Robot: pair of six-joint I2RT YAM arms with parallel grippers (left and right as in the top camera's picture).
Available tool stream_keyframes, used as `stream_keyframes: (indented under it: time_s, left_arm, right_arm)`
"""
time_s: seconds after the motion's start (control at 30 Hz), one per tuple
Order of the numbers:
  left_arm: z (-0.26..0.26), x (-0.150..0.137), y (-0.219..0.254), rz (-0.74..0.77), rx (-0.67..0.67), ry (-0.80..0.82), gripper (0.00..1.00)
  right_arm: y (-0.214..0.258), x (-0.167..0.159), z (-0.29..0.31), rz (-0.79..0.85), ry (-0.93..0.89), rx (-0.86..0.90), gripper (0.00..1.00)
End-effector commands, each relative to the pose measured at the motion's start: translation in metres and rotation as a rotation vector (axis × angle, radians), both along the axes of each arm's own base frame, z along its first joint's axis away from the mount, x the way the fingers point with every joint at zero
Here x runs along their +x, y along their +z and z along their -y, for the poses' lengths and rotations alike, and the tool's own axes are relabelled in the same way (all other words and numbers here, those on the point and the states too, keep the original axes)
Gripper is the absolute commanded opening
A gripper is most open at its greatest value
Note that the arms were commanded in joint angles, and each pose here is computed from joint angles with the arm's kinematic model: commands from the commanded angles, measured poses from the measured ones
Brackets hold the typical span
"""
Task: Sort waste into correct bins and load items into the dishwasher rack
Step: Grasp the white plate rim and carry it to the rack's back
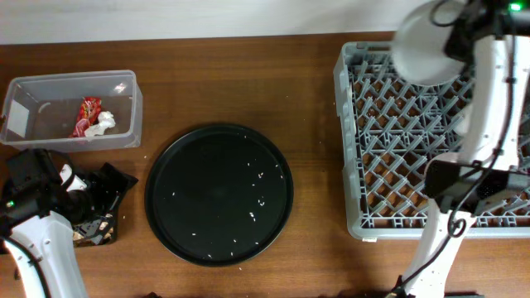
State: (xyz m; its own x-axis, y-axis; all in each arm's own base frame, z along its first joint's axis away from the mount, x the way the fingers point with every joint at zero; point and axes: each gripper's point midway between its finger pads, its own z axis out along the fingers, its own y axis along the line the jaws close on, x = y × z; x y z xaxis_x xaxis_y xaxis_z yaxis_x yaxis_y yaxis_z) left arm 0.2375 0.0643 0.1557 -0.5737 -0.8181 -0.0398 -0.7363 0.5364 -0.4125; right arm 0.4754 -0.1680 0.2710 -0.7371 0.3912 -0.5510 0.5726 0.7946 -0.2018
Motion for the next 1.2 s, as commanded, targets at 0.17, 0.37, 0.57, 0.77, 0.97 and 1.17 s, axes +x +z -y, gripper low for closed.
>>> stream_keyframes:
  time_s: [0.17, 0.37, 0.57, 0.77, 0.97, 1.17]
  left_arm:
    - [0.001, 0.000, 0.000, -0.001, -0.006, 0.002, 0.99]
    - [0.001, 0.000, 0.000, -0.001, -0.006, 0.002, 0.99]
    - [0.001, 0.000, 0.000, -0.001, -0.006, 0.002, 0.99]
    - [0.001, 0.000, 0.000, 0.000, -0.006, 0.002, 0.99]
    - [0.001, 0.000, 0.000, -0.001, -0.006, 0.002, 0.99]
    - [0.001, 0.000, 0.000, -0.001, -0.006, 0.002, 0.99]
  right_arm:
    - [-0.020, 0.008, 0.022, -0.071, 0.042, -0.099, 0.04]
    - [-0.046, 0.012, 0.011, -0.162, 0.066, -0.156, 0.04]
    - [-0.040, 0.015, -0.003, -0.182, 0.081, -0.238, 0.04]
    - [-0.049, 0.013, -0.010, -0.239, 0.060, -0.333, 0.04]
    - [-0.057, 0.015, -0.026, -0.273, 0.081, -0.395, 0.06]
    - [-0.050, 0.015, -0.032, -0.274, 0.070, -0.446, 0.07]
